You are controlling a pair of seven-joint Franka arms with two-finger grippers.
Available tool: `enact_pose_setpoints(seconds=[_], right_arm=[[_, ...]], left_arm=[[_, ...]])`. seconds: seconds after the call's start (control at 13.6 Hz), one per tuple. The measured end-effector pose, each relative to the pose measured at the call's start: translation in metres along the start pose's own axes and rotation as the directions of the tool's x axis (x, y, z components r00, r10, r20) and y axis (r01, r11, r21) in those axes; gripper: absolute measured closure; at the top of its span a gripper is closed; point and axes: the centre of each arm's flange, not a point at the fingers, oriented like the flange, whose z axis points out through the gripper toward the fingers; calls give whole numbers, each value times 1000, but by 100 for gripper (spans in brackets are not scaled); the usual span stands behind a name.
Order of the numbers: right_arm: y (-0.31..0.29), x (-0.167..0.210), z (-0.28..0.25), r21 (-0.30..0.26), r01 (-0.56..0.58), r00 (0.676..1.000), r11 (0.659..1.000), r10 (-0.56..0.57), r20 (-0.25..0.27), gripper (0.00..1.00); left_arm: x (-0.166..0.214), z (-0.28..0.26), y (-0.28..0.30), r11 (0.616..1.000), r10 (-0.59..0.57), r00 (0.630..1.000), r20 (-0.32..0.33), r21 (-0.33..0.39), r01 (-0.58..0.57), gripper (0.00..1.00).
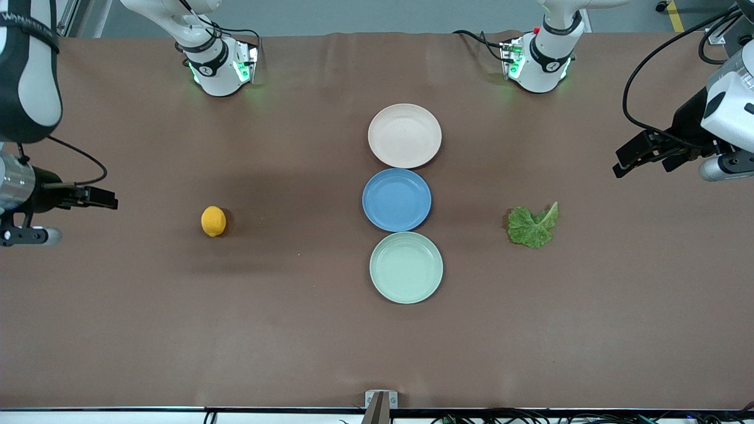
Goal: Pick lemon and lettuce from plates
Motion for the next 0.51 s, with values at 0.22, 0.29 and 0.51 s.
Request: enact_pose_setpoints(seconds=[0.22, 0.29, 0.51], right_arm=[[-3, -15, -11, 0, 37, 999, 999, -37, -15, 0], [-3, -18, -16, 0, 48, 999, 999, -48, -22, 0], [-4, -34, -24, 0, 60, 997, 998, -60, -41, 0]], left_arm=[[0, 0, 0, 1000, 0, 1000, 0, 0, 0, 0], [0, 0, 0, 1000, 0, 1000, 0, 0, 0, 0], [0, 0, 0, 1000, 0, 1000, 0, 0, 0, 0]])
